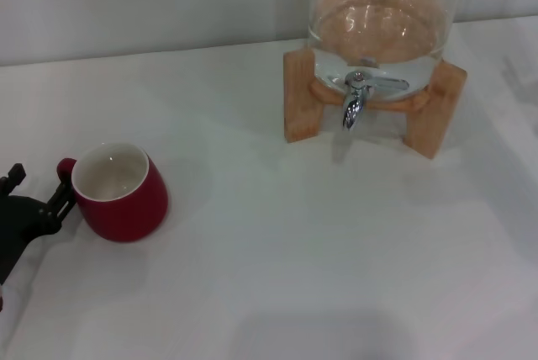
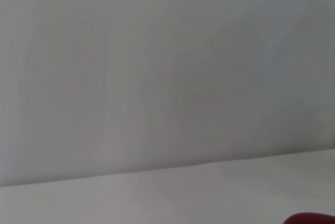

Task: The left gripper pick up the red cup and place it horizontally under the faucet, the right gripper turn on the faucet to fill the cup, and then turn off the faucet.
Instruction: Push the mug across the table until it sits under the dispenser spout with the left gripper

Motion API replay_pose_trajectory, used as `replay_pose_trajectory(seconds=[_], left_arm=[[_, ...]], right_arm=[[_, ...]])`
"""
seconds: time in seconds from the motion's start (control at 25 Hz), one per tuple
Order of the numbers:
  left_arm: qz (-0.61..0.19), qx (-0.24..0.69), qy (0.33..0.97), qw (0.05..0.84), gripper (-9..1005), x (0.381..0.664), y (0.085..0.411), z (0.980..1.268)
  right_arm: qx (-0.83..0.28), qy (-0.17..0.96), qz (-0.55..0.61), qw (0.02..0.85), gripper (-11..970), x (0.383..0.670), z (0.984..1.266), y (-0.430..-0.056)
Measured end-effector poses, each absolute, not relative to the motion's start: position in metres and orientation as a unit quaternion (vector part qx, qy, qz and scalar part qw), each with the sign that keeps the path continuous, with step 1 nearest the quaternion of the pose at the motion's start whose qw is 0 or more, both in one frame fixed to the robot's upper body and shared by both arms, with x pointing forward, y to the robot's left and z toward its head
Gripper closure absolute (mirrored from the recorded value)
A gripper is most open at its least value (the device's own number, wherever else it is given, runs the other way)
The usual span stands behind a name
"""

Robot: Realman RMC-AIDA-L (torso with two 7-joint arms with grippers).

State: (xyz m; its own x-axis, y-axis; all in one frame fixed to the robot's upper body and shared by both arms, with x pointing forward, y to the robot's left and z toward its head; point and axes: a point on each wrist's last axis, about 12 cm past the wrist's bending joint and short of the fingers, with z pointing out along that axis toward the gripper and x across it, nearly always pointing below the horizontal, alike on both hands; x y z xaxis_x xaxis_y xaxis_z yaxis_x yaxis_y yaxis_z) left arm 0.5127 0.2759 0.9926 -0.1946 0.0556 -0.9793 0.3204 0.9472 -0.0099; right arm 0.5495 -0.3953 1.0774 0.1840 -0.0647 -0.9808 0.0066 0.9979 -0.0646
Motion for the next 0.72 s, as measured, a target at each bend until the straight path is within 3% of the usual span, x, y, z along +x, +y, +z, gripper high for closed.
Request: replay_pose_trajectory(seconds=[0.6,0.72], left_arm=[[-0.111,0.12,0.762,0.627,302,0.5156,0.2712,0.9946],[-0.111,0.12,0.762,0.627,426,0.5155,0.271,0.9946]], right_arm=[[-0.026,0.636,-0.024,0.771,286,0.5521,1.0802,-0.3964],[-0.026,0.636,-0.024,0.771,286,0.5521,1.0802,-0.3965]])
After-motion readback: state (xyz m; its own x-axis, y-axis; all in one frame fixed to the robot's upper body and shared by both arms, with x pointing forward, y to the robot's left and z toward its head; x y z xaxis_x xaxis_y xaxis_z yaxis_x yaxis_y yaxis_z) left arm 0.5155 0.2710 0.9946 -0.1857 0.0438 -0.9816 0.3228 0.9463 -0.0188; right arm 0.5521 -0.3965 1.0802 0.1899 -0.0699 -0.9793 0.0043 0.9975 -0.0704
